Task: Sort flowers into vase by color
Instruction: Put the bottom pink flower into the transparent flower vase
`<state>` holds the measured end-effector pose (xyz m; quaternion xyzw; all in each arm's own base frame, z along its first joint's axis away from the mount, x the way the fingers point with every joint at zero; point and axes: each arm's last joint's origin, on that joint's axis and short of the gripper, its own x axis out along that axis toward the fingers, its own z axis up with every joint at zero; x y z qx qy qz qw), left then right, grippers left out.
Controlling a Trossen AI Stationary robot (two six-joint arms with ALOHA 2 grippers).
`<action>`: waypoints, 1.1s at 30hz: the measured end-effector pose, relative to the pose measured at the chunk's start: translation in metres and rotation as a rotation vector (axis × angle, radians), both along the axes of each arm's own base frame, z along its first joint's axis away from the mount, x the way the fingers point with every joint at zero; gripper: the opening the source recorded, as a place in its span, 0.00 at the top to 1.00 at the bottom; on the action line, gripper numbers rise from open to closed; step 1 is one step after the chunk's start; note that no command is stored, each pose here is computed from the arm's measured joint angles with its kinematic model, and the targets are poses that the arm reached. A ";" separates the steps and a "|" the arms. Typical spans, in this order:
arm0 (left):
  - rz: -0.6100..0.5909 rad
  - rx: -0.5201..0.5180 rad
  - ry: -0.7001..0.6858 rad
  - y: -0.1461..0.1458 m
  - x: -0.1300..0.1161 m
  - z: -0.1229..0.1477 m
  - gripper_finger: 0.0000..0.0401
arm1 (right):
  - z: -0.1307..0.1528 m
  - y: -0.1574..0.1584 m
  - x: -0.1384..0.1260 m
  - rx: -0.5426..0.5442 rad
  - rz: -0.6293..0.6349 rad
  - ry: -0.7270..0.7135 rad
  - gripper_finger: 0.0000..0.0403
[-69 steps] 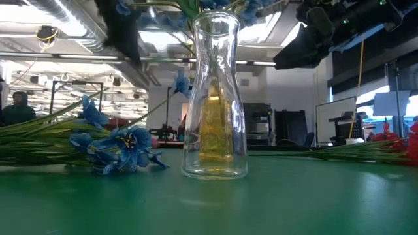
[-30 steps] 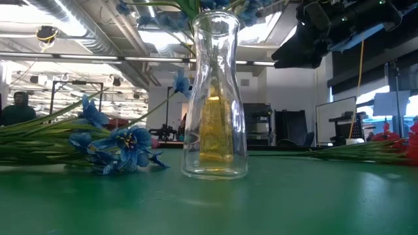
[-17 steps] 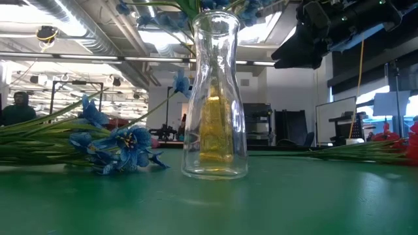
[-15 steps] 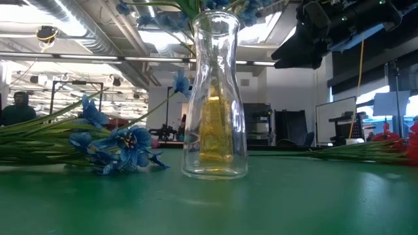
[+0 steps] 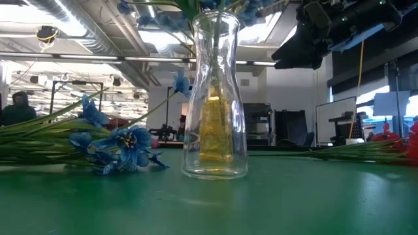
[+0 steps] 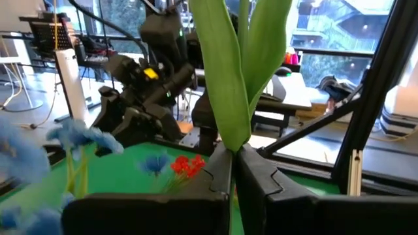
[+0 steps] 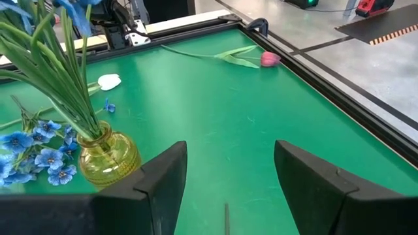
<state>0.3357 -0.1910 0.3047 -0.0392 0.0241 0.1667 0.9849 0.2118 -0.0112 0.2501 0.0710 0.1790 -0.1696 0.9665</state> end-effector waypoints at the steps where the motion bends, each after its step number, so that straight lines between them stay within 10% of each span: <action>1: -0.001 0.000 0.004 -0.001 0.001 -0.002 0.99 | 0.000 0.000 0.000 0.000 0.000 0.000 0.43; 33: 0.099 0.089 0.057 -0.003 -0.010 -0.066 0.90 | -0.001 0.000 0.000 -0.002 0.001 0.008 0.43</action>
